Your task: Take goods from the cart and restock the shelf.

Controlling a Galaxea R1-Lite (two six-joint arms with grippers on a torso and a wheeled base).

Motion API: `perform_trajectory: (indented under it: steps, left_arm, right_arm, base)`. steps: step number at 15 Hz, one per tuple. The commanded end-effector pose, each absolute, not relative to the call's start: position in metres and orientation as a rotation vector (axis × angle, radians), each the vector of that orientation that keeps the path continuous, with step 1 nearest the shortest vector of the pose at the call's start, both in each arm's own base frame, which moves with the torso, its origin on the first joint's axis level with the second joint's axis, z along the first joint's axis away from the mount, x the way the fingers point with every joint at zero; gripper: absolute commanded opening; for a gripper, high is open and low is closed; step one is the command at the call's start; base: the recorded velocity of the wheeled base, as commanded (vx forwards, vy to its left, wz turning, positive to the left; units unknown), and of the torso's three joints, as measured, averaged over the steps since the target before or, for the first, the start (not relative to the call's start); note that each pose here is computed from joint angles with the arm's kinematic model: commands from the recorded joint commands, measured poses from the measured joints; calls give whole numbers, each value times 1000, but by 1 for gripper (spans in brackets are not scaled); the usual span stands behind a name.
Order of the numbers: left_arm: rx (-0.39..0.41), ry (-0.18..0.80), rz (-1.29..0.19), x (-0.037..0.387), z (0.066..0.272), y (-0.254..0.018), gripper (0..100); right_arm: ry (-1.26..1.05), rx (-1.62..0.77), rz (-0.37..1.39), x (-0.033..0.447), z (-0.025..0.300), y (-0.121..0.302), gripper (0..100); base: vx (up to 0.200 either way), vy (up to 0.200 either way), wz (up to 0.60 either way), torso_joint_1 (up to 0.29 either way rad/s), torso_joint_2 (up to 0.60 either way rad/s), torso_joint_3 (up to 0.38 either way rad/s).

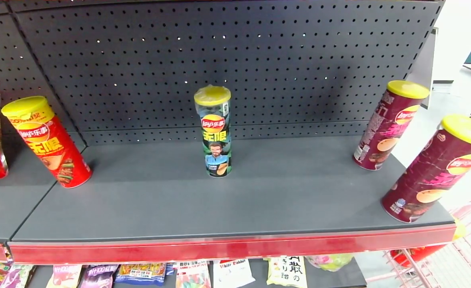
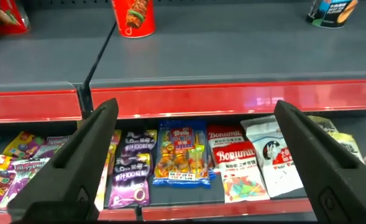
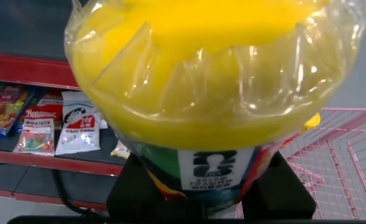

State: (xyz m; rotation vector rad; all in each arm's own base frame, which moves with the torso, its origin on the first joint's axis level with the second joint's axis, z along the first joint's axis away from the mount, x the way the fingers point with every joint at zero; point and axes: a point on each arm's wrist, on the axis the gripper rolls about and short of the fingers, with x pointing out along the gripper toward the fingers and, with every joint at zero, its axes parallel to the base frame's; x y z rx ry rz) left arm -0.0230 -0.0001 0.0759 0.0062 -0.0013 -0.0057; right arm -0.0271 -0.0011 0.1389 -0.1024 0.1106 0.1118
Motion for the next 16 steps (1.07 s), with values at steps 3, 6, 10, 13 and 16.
perform_trajectory:
  steps: [3,6,10,13,16]
  left_arm:
    - [8,0,-8,-23,76,0,100]
    - [10,26,-74,-21,76,-1,100]
    - [2,-55,-209,-25,123,-4,100]
    - [-105,82,-414,38,221,-10,100]
    - [-26,165,-750,113,220,-29,100]
  right_arm:
    - [122,-101,120,-26,136,-1,0]
    - [112,-95,171,-26,138,0,0]
    - [131,-93,178,-24,141,1,0]
    - [157,-93,182,-20,142,1,0]
    - [146,-80,182,-19,144,1,0]
  base:
    - [0,0,0,0,0,0]
    - [0,0,0,0,0,0]
    - [0,0,0,0,0,0]
    - [0,0,0,0,0,0]
    - [0,0,0,0,0,0]
